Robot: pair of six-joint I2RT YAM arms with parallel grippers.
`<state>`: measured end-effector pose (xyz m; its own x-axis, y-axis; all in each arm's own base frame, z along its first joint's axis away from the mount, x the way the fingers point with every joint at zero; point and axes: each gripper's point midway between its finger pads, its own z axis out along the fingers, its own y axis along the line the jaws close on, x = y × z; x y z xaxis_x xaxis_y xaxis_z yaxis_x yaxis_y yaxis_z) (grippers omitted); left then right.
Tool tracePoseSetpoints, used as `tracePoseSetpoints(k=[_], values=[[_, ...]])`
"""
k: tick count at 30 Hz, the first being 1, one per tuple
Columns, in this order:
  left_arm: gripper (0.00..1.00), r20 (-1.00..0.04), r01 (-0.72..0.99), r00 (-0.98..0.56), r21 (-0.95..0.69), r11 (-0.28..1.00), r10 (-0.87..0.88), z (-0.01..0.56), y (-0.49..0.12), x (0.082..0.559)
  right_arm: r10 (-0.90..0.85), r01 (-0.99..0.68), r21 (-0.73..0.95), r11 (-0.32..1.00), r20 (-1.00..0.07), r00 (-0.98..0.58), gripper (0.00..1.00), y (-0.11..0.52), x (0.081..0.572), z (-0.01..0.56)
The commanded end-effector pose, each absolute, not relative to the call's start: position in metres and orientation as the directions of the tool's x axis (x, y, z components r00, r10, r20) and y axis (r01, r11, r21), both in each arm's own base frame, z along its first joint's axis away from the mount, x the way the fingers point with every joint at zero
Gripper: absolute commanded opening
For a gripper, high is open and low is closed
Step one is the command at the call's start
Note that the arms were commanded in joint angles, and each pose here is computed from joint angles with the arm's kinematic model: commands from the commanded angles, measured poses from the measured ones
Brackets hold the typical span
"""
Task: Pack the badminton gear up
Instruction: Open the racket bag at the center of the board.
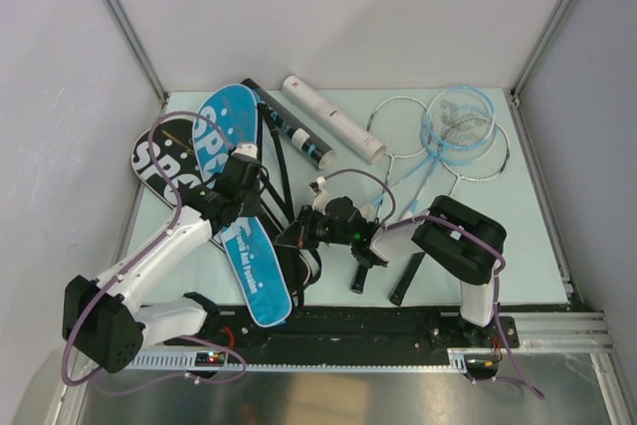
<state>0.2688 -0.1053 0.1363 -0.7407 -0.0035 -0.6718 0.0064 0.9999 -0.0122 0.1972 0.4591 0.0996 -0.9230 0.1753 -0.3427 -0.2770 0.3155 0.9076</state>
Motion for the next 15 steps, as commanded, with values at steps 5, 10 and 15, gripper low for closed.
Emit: tracePoseSetpoints(k=[5, 10, 15], values=[[0.01, -0.653, 0.082, -0.757, -0.101, 0.991, -0.003, 0.142, -0.123, 0.278, 0.195, -0.352, 0.887, 0.298, -0.418, -0.887, 0.00, 0.462, 0.204, 0.118], [0.22, -0.642, 0.080, -0.767, -0.123, 0.989, -0.018, 0.139, -0.130, 0.282, 0.174, -0.370, 0.881, 0.293, -0.430, -0.886, 0.00, 0.465, 0.200, 0.123], [0.01, -0.625, 0.087, -0.781, -0.118, 0.989, -0.006, 0.130, -0.132, 0.284, 0.160, -0.370, 0.879, 0.300, -0.429, -0.889, 0.00, 0.465, 0.197, 0.121]])
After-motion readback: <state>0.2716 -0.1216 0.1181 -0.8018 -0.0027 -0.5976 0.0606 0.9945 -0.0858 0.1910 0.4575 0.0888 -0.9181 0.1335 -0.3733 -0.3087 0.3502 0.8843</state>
